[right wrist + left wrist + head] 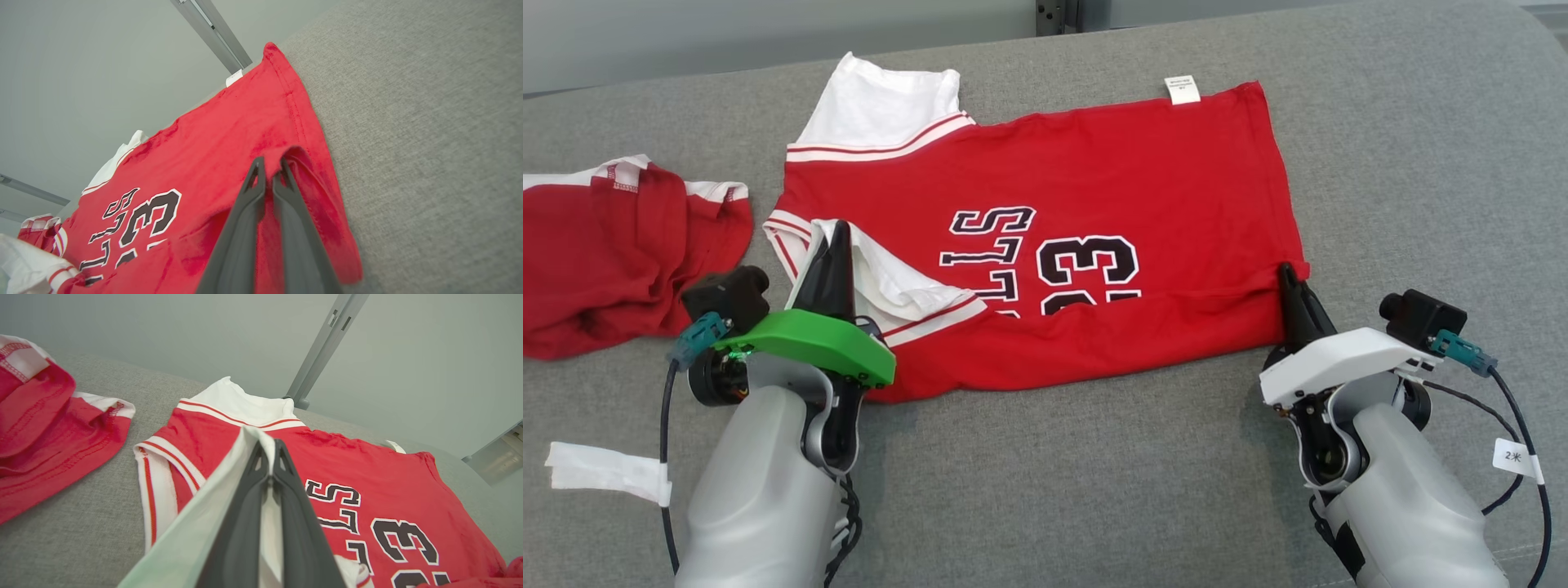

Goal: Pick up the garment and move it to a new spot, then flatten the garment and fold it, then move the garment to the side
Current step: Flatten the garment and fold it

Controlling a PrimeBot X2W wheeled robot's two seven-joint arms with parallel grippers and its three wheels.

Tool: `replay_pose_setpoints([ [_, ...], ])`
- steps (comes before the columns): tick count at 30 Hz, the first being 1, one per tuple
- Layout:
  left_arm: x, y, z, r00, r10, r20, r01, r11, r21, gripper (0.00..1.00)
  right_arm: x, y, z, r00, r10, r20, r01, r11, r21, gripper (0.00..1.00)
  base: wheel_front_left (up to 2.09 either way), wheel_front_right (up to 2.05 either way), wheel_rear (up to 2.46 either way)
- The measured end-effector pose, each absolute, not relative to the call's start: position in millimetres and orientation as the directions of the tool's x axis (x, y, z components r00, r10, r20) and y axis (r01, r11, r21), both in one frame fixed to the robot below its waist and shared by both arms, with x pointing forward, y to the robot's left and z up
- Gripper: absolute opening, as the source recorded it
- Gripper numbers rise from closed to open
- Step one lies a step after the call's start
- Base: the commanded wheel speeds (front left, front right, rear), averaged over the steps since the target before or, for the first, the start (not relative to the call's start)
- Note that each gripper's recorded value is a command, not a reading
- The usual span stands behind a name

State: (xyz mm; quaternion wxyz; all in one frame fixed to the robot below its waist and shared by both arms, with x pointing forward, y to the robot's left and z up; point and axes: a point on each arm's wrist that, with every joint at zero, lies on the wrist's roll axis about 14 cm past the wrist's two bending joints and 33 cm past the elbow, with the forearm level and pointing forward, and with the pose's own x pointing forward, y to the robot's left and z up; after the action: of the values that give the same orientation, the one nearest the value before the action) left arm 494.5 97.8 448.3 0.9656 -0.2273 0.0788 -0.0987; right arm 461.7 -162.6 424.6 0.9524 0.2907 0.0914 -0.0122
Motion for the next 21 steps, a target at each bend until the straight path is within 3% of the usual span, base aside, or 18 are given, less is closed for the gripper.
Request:
replay_pose_setpoints([
  [2,498,97,447,0.967,-0.227,-0.115,0.153,0.879,-0.451,0.00,462,-163,424,0.982,0.029,-0.185,0.079,0.831,0.551,0.00,0.00,0.00,0.00],
  [3,499,97,446,0.966,-0.229,-0.120,0.153,0.880,-0.449,0.00,462,-164,423,0.982,0.028,-0.186,0.081,0.831,0.550,0.18,0.00,0.00,0.00],
  [4,500,96,445,0.965,-0.232,-0.124,0.154,0.881,-0.447,0.37,462,-164,423,0.982,0.027,-0.186,0.082,0.831,0.550,0.47,0.00,0.00,0.00],
  [5,500,95,445,0.964,-0.235,-0.125,0.156,0.881,-0.446,1.00,462,-164,424,0.982,0.027,-0.185,0.081,0.831,0.551,1.00,0.00,0.00,0.00],
  [21,480,99,474,0.975,-0.221,-0.024,0.175,0.831,-0.528,1.00,472,-167,458,0.997,0.019,-0.076,0.022,0.859,0.511,1.00,0.00,0.00,0.00],
])
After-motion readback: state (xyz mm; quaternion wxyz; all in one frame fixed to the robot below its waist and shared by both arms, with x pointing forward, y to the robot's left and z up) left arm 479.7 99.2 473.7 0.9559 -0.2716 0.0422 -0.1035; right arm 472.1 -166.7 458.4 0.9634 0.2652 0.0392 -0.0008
